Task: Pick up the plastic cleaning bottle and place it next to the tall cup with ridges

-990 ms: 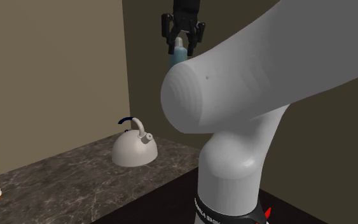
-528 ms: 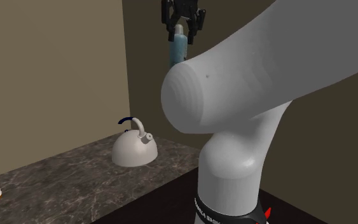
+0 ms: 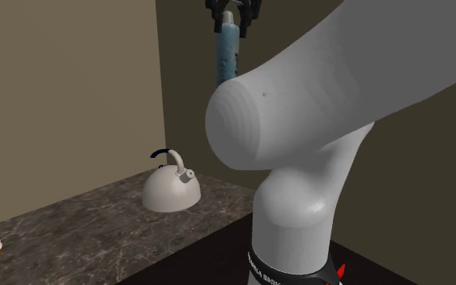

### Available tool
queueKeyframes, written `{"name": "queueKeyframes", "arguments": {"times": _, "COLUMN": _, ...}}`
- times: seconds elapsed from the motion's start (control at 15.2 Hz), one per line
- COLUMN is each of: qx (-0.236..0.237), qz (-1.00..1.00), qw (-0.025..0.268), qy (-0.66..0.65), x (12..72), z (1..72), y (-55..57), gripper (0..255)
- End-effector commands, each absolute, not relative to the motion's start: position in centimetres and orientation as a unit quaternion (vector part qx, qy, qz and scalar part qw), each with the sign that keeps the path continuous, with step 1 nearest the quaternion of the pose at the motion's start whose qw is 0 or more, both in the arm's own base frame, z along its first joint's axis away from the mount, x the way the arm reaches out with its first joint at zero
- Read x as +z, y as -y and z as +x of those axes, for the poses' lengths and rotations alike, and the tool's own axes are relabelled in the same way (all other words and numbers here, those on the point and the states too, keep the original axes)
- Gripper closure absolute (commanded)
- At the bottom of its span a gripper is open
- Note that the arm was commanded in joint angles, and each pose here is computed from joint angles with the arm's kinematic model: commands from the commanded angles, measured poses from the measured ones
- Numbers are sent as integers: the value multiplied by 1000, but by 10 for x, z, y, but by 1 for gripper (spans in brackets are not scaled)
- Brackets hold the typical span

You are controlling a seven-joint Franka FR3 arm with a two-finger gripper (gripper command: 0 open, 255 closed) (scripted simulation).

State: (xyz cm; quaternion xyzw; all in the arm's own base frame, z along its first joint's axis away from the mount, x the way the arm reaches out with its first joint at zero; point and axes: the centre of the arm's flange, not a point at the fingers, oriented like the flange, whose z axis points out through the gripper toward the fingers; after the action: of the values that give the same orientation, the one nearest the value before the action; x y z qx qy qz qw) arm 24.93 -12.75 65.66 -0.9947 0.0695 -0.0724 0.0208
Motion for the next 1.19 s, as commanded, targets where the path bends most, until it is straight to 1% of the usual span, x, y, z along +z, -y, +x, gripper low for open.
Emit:
{"name": "queueKeyframes", "arguments": {"times": 0.0, "qx": -72, "qz": -995, "qw": 21, "qy": -69, "x": 664, "z": 249, "y": 128, "gripper": 255}}
{"name": "queueKeyframes", "arguments": {"times": 1.12, "qx": -72, "qz": -995, "qw": 21, "qy": -69, "x": 636, "z": 393, "y": -41, "gripper": 255}}
